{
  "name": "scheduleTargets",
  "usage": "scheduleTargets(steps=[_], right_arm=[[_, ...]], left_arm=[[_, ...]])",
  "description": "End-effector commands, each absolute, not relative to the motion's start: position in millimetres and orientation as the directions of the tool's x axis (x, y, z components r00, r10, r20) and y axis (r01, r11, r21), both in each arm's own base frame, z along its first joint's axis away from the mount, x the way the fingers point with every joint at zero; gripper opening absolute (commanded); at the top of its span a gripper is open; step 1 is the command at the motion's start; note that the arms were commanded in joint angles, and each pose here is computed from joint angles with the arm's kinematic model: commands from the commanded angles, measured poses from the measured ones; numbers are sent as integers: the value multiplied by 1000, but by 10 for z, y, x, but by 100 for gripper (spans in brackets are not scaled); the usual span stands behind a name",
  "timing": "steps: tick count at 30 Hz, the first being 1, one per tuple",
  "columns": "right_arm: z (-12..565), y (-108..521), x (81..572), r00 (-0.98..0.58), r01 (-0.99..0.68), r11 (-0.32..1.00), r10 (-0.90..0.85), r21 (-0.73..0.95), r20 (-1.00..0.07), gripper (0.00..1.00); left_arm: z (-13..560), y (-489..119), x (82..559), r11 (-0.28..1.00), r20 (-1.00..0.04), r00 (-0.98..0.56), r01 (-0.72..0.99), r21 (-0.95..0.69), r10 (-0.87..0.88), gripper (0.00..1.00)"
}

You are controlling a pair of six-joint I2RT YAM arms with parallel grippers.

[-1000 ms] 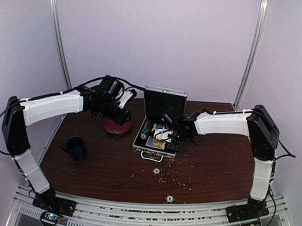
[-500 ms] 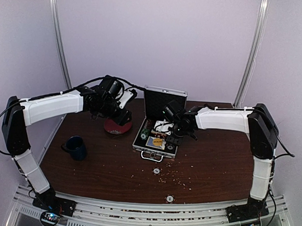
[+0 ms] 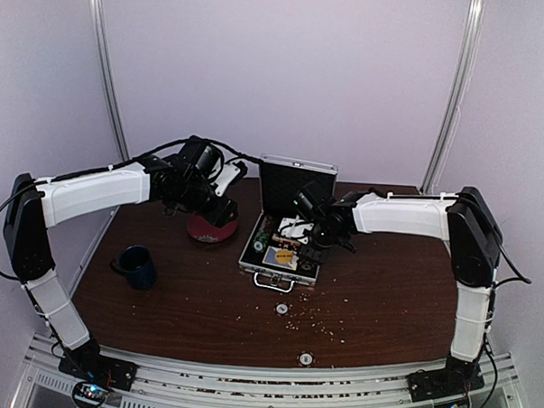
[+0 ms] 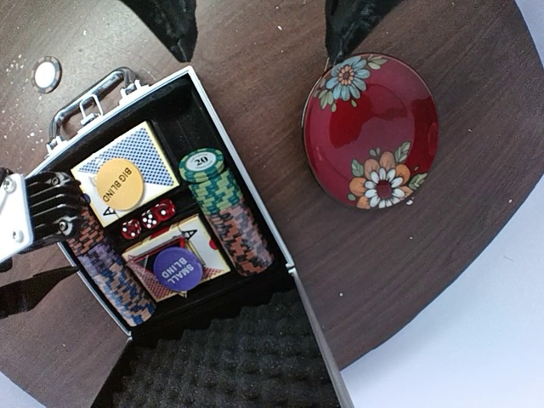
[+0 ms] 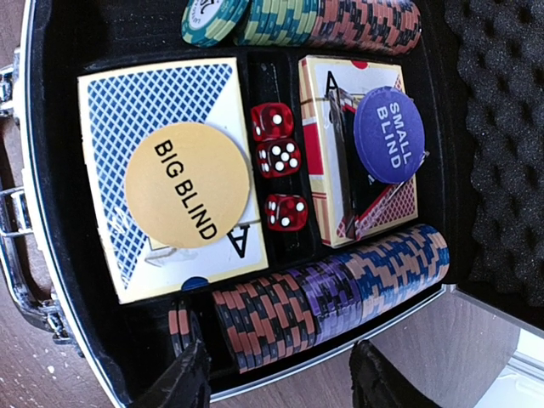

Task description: Pack up texas hold em set

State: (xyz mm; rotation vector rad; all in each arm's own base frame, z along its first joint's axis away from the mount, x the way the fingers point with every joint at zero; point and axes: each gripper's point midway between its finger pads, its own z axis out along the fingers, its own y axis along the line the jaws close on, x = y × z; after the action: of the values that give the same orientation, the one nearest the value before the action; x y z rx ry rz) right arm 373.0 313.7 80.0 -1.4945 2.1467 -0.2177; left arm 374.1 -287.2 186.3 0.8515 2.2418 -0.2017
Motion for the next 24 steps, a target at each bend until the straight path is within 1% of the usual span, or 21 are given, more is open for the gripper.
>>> scheduleTargets(steps=[1,9,14,17,19,24], right_arm=[[977,3139,3723,-272,-823,410,-892,-394,-360,57],[1084,3176,3710,-266,-824,418,-882,-383,-390,57],[928,3198,3529,-243,-882,358,-902,-305,-357,64],[825,3201,3444,-237,-905,332,-912,-264,-336,61],[756,3180,3423,-242,-910,327,-919,-256,-313,61],[717,3092,3560,-283,-872,371,-914,-320,-290,61]], left_arm=[[1896,-2892,3795,777,-698,-518,624,88,495,53],[1897,-2888,3797,778,-697,-519,623,87,494,53],[1892,-2892,3793,776,-696,-520,625,85,495,53],[1885,-2897,3790,775,-695,-521,627,83,496,53],[1879,-2898,3791,775,-694,-522,627,83,496,53],[1869,-2896,3789,775,-692,-524,627,82,497,53]])
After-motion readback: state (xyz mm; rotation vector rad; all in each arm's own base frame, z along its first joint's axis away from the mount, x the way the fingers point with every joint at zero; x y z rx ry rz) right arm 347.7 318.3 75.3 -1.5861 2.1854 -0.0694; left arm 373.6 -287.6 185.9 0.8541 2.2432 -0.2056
